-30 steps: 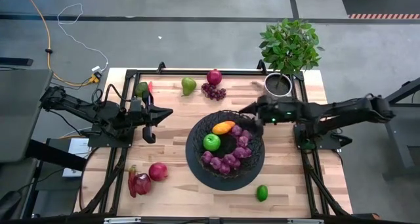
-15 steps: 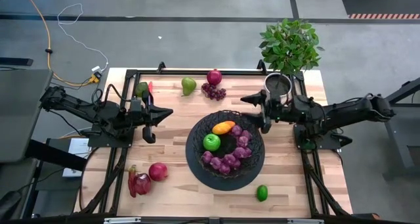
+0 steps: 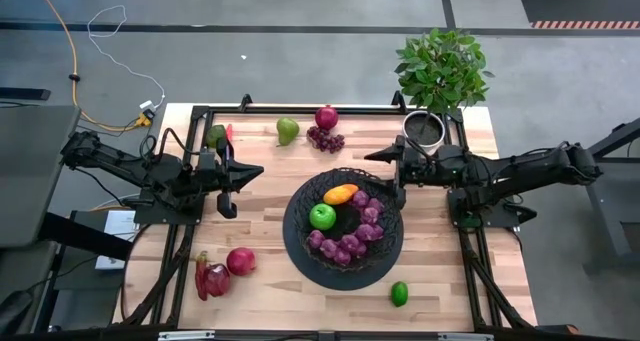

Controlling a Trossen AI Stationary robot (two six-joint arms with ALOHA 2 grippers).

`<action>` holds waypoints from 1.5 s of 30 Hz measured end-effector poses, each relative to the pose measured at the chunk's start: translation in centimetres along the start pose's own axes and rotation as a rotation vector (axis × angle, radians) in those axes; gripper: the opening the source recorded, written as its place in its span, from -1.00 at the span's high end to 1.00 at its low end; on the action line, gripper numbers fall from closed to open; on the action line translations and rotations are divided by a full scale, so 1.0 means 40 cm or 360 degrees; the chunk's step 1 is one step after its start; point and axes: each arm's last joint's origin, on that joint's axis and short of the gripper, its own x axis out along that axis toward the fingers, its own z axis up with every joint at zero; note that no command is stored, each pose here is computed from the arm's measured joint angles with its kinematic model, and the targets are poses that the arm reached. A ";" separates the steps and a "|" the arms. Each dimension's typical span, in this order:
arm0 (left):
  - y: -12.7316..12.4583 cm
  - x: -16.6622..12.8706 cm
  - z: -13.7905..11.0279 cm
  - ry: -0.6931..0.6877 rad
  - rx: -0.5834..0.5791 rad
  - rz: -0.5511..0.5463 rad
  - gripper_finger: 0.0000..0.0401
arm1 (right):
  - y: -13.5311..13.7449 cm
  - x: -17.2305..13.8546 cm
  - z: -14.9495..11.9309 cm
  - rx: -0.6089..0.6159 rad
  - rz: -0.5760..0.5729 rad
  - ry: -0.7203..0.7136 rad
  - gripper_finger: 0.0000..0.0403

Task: Build produce basket
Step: Put the red pomegranate into the basket

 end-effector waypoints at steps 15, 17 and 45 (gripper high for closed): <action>0.000 0.000 0.000 0.0000 0.0001 0.0003 1.00 | -0.005 0.001 -0.003 0.0039 0.0138 0.0036 0.91; 0.000 0.000 0.000 0.0000 0.0001 0.0004 1.00 | -0.005 0.001 -0.002 0.0029 0.0151 0.0029 0.97; 0.004 0.000 -0.001 -0.0002 -0.0121 0.0093 -0.72 | -0.004 0.001 -0.002 0.0044 0.0155 0.0031 1.00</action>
